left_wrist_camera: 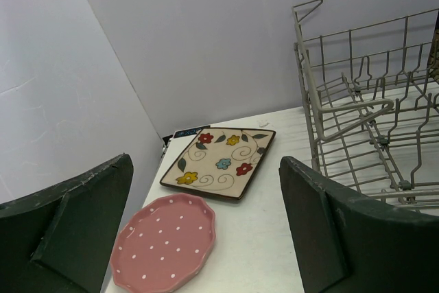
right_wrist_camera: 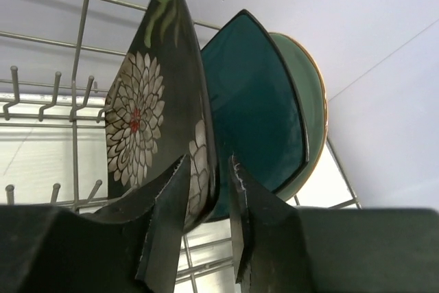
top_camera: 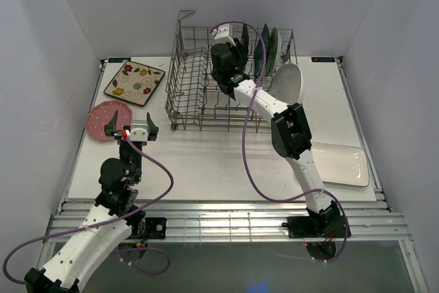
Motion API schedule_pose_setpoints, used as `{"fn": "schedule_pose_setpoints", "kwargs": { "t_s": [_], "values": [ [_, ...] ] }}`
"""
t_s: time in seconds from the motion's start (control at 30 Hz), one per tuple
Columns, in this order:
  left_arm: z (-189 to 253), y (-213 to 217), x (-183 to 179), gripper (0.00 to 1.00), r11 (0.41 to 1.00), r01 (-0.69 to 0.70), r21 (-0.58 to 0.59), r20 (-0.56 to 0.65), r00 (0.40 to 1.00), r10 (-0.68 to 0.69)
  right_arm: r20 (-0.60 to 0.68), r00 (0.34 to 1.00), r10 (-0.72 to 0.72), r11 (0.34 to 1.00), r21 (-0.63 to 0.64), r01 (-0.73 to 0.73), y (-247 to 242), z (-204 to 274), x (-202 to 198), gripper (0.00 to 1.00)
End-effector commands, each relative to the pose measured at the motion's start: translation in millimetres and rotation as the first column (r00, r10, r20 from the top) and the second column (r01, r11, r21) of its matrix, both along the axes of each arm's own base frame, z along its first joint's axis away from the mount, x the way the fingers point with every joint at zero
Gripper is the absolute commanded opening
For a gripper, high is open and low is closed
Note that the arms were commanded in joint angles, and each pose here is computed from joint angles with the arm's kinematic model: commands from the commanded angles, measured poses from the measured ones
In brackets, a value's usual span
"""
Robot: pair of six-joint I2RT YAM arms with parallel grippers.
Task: Load the plates into the dish rack
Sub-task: Insert the plate into the dish rack.
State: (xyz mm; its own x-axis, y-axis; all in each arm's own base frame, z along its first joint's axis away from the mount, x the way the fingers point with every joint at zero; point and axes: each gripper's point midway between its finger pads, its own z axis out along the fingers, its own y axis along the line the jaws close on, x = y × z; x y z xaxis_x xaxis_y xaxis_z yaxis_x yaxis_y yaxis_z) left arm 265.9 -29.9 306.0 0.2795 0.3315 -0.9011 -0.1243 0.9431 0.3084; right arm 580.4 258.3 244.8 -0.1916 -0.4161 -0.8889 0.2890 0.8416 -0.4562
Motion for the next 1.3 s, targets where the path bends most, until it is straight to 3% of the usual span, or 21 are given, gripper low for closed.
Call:
{"fn": "schedule_pose_setpoints", "kwargs": {
  "t_s": [0.0,0.1,0.17,0.3,0.6,0.73,0.77,0.8,1.1,1.13,1.27],
  "values": [
    [1,-2,0,0.98,1.000,0.009,-0.005,0.007,1.000,-0.009,0.073,0.997,0.012,0.995,0.097,-0.019,-3,46,-11,0.37],
    [1,-2,1,0.98,1.000,0.008,-0.006,0.007,1.000,-0.008,0.073,0.997,0.020,0.994,0.105,-0.028,-3,52,-14,0.47],
    [1,-1,1,0.98,1.000,0.004,-0.005,0.007,1.000,-0.004,0.079,0.997,0.026,0.993,0.109,-0.034,-4,59,-18,0.64],
    [0,-3,1,0.98,1.000,0.011,-0.005,0.005,1.000,-0.011,0.091,0.995,0.034,0.991,0.122,-0.045,-5,69,-26,0.77],
    [-2,-4,1,0.98,1.000,0.020,-0.004,0.002,1.000,-0.020,0.085,0.992,0.093,0.977,0.187,-0.107,-4,96,-56,0.79],
    [-2,-5,2,0.98,1.000,0.022,-0.001,0.001,1.000,-0.022,0.074,0.991,0.107,0.951,0.283,-0.124,-12,95,-74,0.79],
    [-2,-5,2,0.98,1.000,0.024,-0.001,0.002,1.000,-0.024,0.094,0.990,0.104,0.941,0.314,-0.129,-20,109,-85,0.79],
    [-2,-5,2,0.98,1.000,0.022,-0.001,0.001,1.000,-0.022,0.045,0.993,0.109,0.946,0.302,-0.118,-24,88,-92,0.79],
    [-9,-17,4,0.98,0.996,0.080,0.038,-0.013,0.997,-0.080,0.065,0.993,0.102,0.875,0.468,-0.121,-83,76,-175,0.79],
    [-10,-19,4,0.98,0.995,0.090,0.042,-0.014,0.996,-0.090,0.034,0.993,0.109,0.882,0.458,-0.112,-90,56,-184,0.79],
    [-16,-35,5,0.98,0.982,0.180,0.052,-0.047,0.983,-0.178,0.079,0.986,0.145,0.836,0.523,-0.165,-112,62,-221,0.77]
  ]
}}
